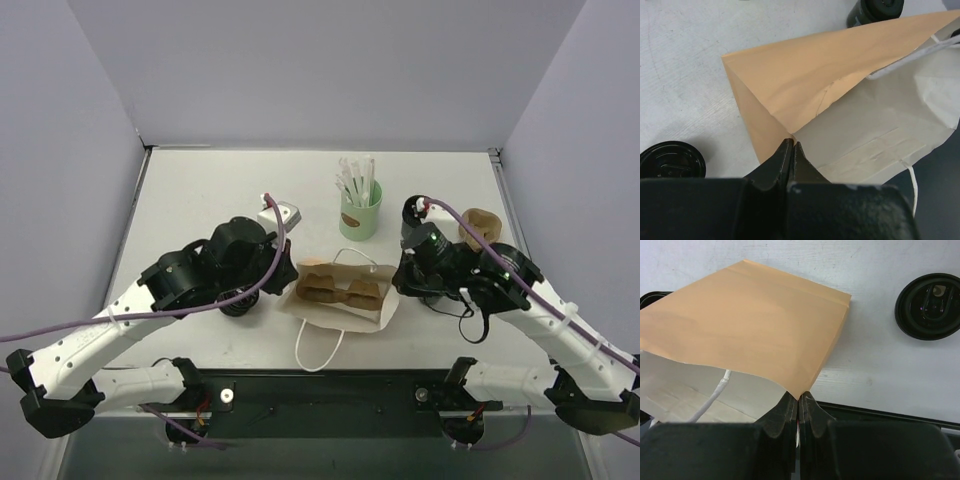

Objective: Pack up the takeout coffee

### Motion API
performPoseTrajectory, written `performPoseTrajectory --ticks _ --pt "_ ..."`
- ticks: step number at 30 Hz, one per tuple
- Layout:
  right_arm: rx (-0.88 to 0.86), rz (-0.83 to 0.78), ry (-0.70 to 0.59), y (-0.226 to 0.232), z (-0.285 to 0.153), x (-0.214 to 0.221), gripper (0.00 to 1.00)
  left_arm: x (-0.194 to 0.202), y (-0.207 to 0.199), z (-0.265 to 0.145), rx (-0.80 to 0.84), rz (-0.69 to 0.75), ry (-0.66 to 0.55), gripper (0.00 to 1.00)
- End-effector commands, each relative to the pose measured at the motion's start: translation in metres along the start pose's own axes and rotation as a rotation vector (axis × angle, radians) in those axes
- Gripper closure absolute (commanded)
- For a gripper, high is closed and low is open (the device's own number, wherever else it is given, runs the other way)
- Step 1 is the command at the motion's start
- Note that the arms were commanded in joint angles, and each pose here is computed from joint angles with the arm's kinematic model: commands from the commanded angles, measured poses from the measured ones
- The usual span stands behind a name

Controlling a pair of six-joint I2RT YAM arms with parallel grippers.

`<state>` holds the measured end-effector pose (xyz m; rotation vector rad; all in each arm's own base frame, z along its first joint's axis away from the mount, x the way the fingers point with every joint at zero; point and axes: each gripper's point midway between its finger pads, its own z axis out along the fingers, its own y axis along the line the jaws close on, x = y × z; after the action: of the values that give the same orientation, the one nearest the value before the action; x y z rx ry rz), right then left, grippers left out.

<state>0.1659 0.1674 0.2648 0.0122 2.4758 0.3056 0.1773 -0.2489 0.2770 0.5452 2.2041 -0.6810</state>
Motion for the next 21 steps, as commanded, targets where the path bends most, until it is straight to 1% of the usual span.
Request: performPoseTrajectory --ticks 1,2,3,4,5,6,7,8,11,12,13,14,16,17,18,19,20,21 --pt "-0.094 -0.05 -0.151 0.002 -0.009 -0.009 1.0 -0.014 -0.022 -0.011 0.043 0.072 -0.122 1.0" --pt "-0.137 -0.076 -0.206 0.011 -0.015 -0.015 1.0 -0.013 -0.027 -0.012 0.055 0.095 -0.149 1.0" --pt "-0.13 -0.104 -0.289 0.01 -0.02 -0.027 1.0 -0.026 -0.047 -0.027 0.125 0.139 -0.25 1.0" --pt "-0.216 -0.132 -0.358 0.026 -0.036 -0.031 1.0 -0.036 -0.047 -0.033 0.104 0.148 -0.325 1.0" --pt "-0.207 -0.174 -0.408 0.025 -0.041 -0.037 1.0 -0.044 -0.051 -0.041 0.111 0.149 -0.387 1.0" --pt "-0.201 -0.179 -0.441 0.024 -0.046 -0.042 1.0 -0.05 -0.058 -0.047 0.142 0.154 -0.456 1.0" --pt "-0.187 -0.181 -0.471 0.022 -0.049 -0.048 1.0 -0.054 -0.053 -0.047 0.112 0.145 -0.479 1.0" --pt "-0.185 -0.189 -0.479 0.023 -0.051 -0.051 1.0 -0.056 -0.054 -0.047 0.107 0.143 -0.483 1.0" --pt "-0.169 -0.218 -0.472 0.024 -0.051 -0.053 1.0 -0.056 -0.052 -0.043 0.059 0.174 -0.415 1.0" --pt "-0.179 -0.179 -0.471 0.027 -0.058 -0.058 1.0 -0.068 -0.057 -0.05 0.06 0.163 -0.425 1.0" --pt "-0.127 -0.197 -0.424 0.021 -0.05 -0.051 1.0 -0.071 -0.055 -0.051 0.04 0.143 -0.42 1.0" --pt "-0.111 -0.177 -0.379 0.017 -0.046 -0.047 1.0 -0.063 -0.047 -0.048 -0.006 0.098 -0.374 1.0" --pt "-0.082 -0.126 -0.277 0.012 -0.034 -0.035 1.0 -0.052 -0.042 -0.041 -0.043 0.065 -0.311 1.0" --pt "-0.124 -0.094 -0.198 0.018 -0.034 -0.025 1.0 -0.047 -0.04 -0.044 -0.057 0.044 -0.268 1.0" --pt "-0.092 -0.011 -0.189 0.008 -0.035 -0.039 1.0 -0.051 -0.046 -0.043 -0.052 0.046 -0.248 1.0" --pt "-0.132 0.025 -0.209 0.016 -0.057 -0.062 1.0 -0.093 -0.06 -0.079 -0.003 -0.004 -0.339 1.0" --pt "-0.158 0.03 -0.196 0.022 -0.065 -0.069 1.0 -0.096 -0.057 -0.085 -0.027 0.012 -0.321 1.0" --pt "-0.14 0.064 -0.192 0.017 -0.066 -0.08 1.0 -0.099 -0.056 -0.077 -0.07 0.024 -0.303 1.0"
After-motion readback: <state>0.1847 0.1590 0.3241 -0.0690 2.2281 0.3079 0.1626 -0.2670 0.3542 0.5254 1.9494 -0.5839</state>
